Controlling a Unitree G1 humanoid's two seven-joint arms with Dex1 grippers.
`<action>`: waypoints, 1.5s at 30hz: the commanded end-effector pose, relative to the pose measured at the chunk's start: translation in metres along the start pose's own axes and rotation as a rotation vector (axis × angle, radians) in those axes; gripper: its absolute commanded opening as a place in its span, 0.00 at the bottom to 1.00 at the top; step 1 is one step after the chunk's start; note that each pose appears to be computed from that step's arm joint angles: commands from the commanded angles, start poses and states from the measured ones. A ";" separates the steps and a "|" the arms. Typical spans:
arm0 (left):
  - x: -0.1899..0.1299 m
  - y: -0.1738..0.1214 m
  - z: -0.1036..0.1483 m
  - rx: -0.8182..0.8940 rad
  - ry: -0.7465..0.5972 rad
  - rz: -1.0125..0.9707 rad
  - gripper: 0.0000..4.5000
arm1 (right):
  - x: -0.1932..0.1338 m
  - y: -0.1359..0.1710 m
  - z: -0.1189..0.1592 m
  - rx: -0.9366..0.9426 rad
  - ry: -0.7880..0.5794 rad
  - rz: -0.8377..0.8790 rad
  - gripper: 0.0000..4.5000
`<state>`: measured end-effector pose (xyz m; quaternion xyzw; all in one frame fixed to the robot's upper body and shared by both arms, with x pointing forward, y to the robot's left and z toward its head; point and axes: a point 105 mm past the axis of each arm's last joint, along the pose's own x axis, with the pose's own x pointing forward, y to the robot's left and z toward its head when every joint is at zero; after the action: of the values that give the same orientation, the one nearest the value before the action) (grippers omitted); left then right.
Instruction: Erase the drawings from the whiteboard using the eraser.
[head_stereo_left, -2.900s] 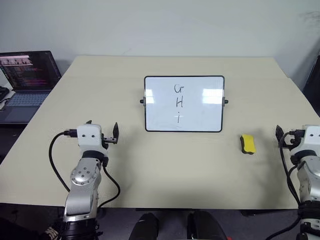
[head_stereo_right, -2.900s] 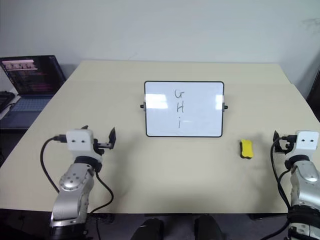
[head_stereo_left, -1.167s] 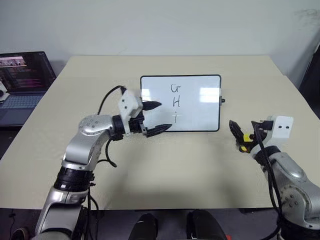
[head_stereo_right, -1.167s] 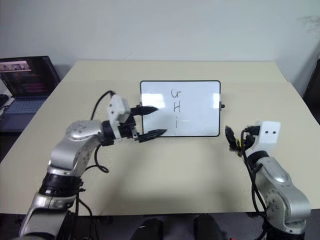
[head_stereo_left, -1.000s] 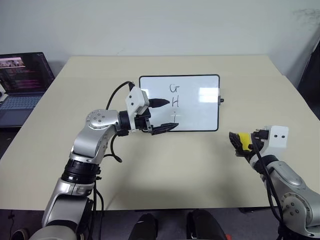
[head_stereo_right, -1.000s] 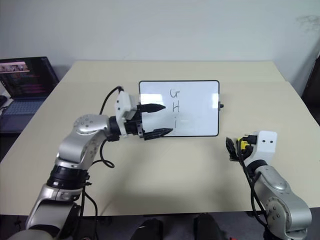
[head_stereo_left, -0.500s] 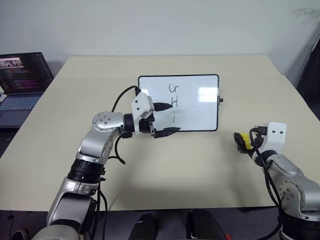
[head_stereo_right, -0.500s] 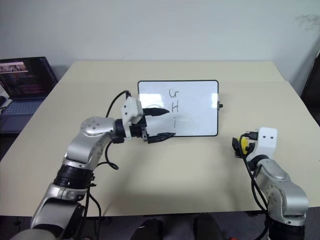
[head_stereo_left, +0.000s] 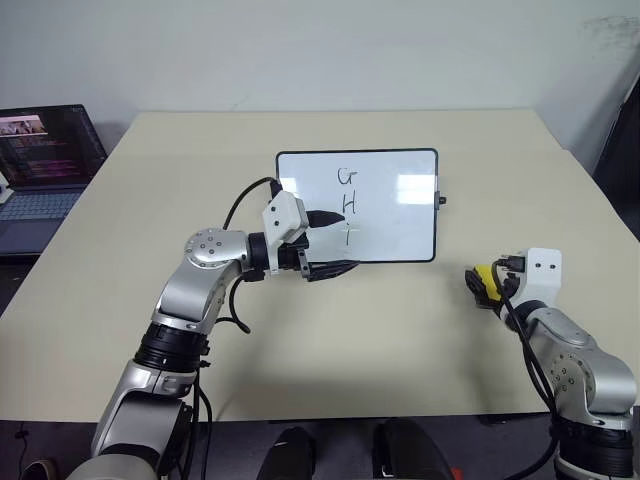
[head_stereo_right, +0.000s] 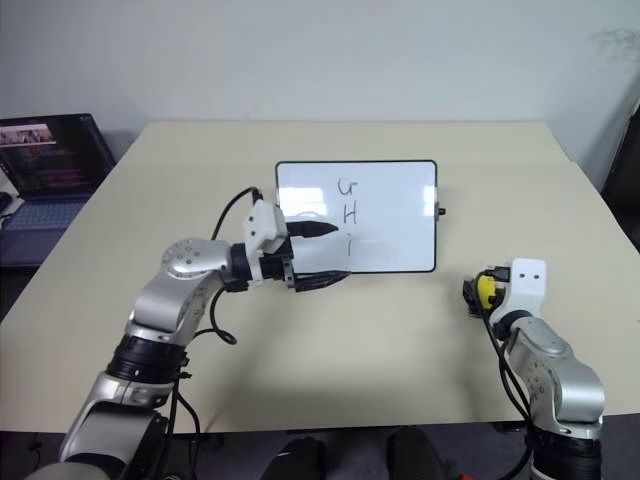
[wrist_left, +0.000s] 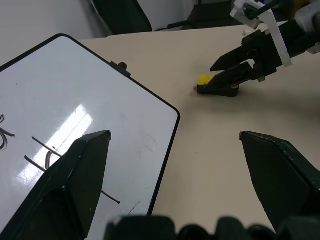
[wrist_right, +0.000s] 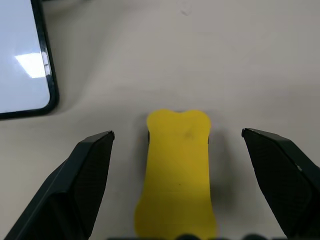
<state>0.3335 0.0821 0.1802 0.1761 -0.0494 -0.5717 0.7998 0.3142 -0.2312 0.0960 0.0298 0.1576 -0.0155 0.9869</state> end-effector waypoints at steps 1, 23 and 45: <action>-0.001 0.000 0.013 0.049 -0.024 -0.001 1.00 | -0.001 -0.001 0.013 -0.010 -0.054 0.000 0.99; -0.001 -0.003 0.009 0.042 -0.016 -0.003 1.00 | 0.012 -0.004 0.009 -0.023 -0.032 -0.010 0.91; -0.008 0.014 -0.002 0.031 0.044 0.163 1.00 | 0.003 0.016 0.029 -0.103 -0.153 0.089 0.30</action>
<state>0.3423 0.0905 0.1704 0.1846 -0.0300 -0.5219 0.8322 0.3267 -0.2264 0.0982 0.0084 0.1337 0.0077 0.9910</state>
